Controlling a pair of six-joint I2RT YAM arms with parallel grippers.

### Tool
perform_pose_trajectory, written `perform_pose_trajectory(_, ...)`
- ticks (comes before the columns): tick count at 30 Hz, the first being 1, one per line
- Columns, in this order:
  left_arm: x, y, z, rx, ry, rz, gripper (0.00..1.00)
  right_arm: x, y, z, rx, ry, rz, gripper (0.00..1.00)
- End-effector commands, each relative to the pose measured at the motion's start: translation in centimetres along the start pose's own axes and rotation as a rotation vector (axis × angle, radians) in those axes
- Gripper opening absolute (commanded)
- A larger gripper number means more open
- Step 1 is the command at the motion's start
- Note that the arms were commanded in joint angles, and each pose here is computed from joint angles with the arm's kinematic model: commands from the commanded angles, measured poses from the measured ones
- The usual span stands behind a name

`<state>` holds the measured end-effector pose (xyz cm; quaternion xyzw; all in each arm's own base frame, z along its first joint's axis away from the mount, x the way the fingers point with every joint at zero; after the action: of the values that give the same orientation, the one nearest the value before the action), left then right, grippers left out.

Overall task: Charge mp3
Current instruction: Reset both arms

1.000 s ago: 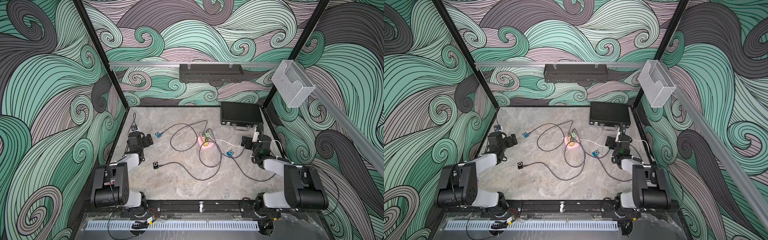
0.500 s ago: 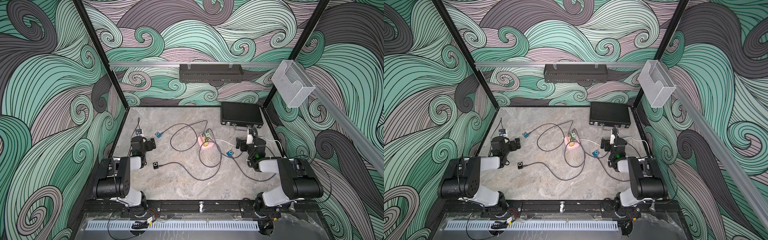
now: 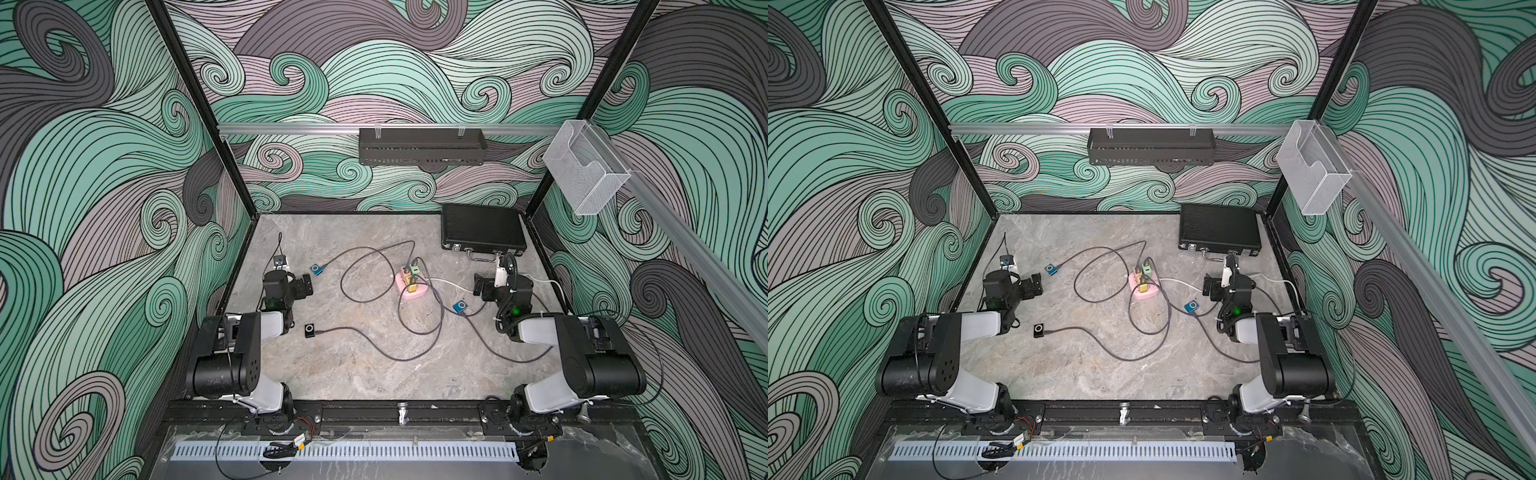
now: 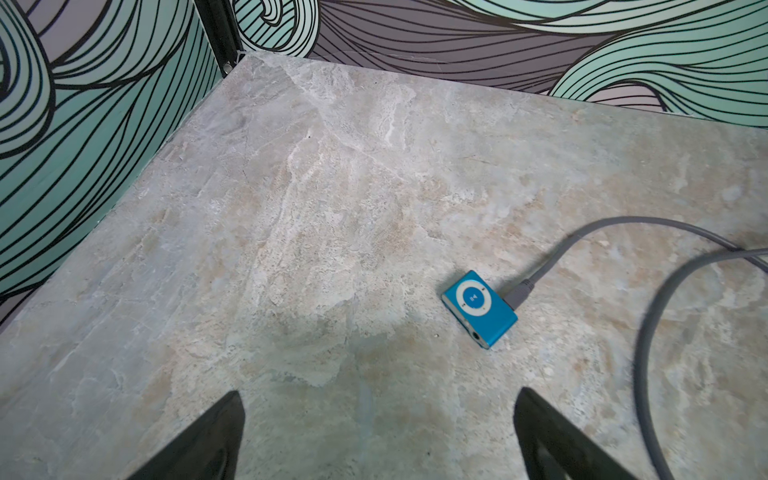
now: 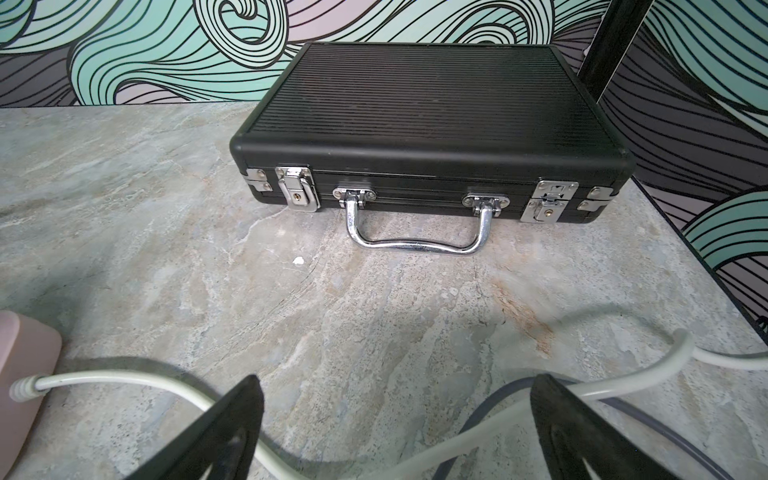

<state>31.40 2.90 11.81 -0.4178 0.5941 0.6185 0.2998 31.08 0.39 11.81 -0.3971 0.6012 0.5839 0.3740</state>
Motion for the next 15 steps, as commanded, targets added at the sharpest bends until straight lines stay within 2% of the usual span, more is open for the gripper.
perform_pose_trajectory(1, -0.88, -0.24, -0.39, 0.004, -0.021, -0.026, 0.99, -0.76, -0.17, -0.01, -0.004, 0.018, -0.028, 0.99)
perform_pose_trajectory(15, -0.92, -0.29, -0.42, 0.002, -0.023, -0.025, 0.99, -0.77, -0.21, -0.03, -0.003, 0.018, -0.028, 0.99)
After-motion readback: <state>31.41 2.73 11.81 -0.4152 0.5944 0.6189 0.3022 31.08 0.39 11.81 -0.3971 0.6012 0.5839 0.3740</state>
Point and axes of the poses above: each gripper's point midway between its finger pads, its own y axis back along the fingers, its own z axis along the line the jaws close on, x = y × z, the point moved 9 cm from there along y, back along the fingers, and after that the axes turned 1 degree about y, right-handed, at the moved point
